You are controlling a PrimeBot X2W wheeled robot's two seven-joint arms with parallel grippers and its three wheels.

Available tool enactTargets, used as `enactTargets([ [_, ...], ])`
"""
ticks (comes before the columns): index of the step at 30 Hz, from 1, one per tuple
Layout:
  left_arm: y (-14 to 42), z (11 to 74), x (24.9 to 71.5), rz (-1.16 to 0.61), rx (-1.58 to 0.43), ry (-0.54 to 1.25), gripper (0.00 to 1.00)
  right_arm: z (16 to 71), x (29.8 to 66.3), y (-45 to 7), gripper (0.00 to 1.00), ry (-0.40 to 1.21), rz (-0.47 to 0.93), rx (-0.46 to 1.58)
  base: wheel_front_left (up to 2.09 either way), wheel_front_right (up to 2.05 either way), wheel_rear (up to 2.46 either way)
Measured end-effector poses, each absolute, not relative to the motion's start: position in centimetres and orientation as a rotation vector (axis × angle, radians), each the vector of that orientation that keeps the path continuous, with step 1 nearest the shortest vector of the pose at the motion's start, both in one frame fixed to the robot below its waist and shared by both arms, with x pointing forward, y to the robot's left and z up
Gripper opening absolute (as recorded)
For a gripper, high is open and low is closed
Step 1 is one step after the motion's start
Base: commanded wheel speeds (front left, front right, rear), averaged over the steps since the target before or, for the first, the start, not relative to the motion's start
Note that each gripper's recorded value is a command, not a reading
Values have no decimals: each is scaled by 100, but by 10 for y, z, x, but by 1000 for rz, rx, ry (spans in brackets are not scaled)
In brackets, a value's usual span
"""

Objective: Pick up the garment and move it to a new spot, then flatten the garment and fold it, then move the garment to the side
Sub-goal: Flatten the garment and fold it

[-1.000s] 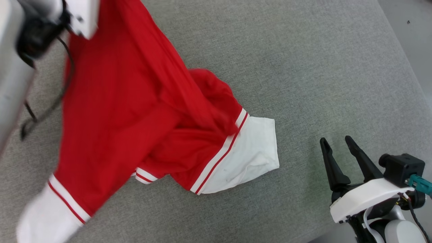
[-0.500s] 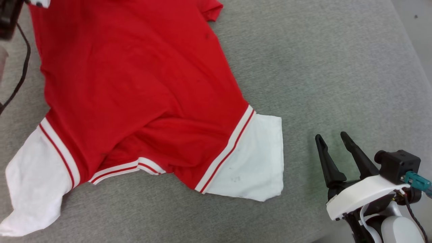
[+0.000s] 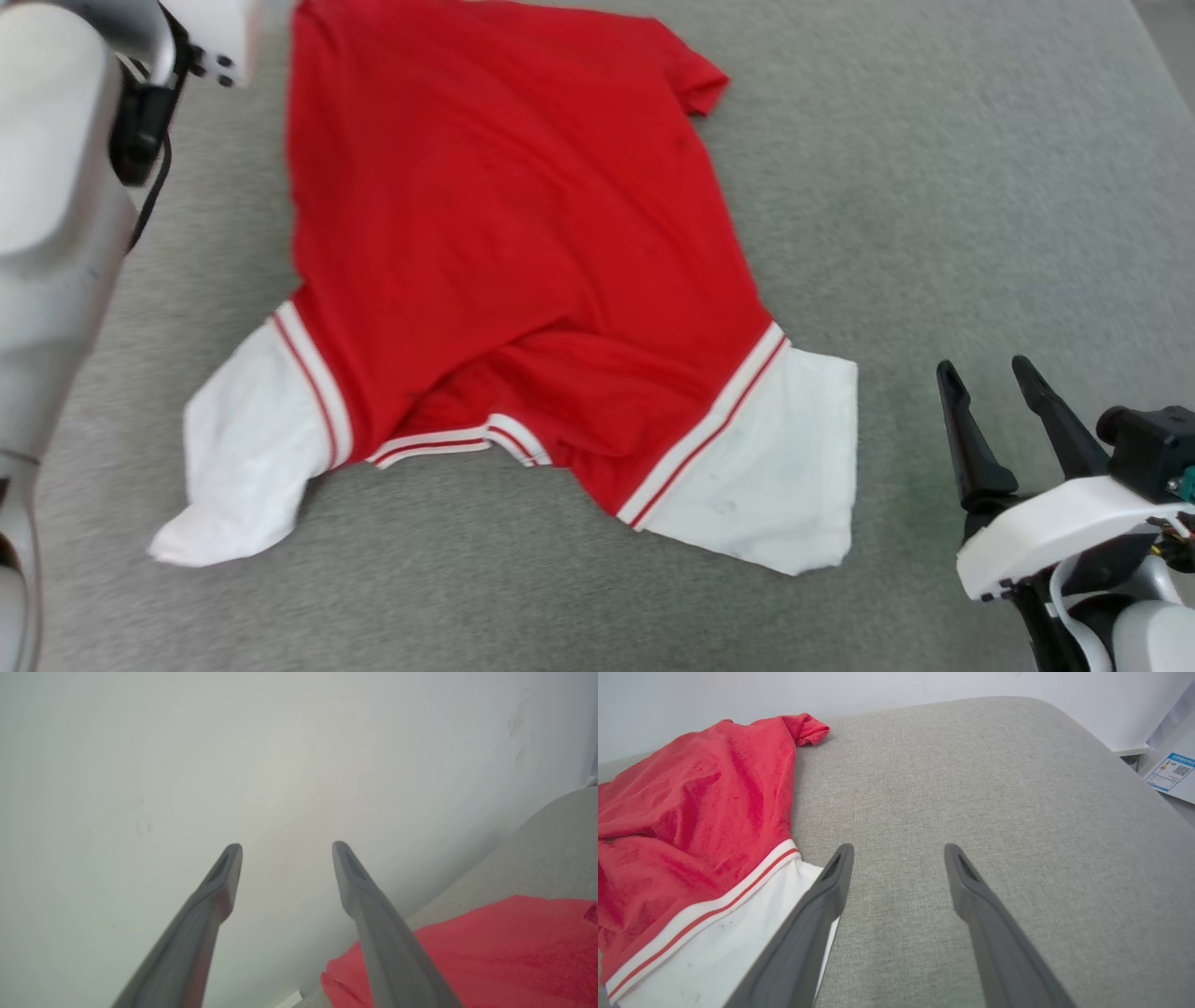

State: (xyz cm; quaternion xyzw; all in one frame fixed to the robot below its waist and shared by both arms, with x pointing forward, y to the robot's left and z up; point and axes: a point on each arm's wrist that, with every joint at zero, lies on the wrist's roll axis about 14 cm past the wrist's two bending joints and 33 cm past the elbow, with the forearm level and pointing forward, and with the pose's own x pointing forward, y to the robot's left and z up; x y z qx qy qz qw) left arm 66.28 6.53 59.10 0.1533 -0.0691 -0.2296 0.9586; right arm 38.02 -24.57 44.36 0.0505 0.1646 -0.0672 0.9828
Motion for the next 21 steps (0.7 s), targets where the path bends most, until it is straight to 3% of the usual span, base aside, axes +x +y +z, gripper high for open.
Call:
enactTargets([
  [8, 117, 610, 598, -386, 327, -209, 100, 468, 387, -226, 100, 289, -46, 85, 0, 0, 0],
  [21, 200, 545, 444, -117, 69, -58, 100, 495, 384, -183, 100, 230, 95, 97, 0, 0, 0],
])
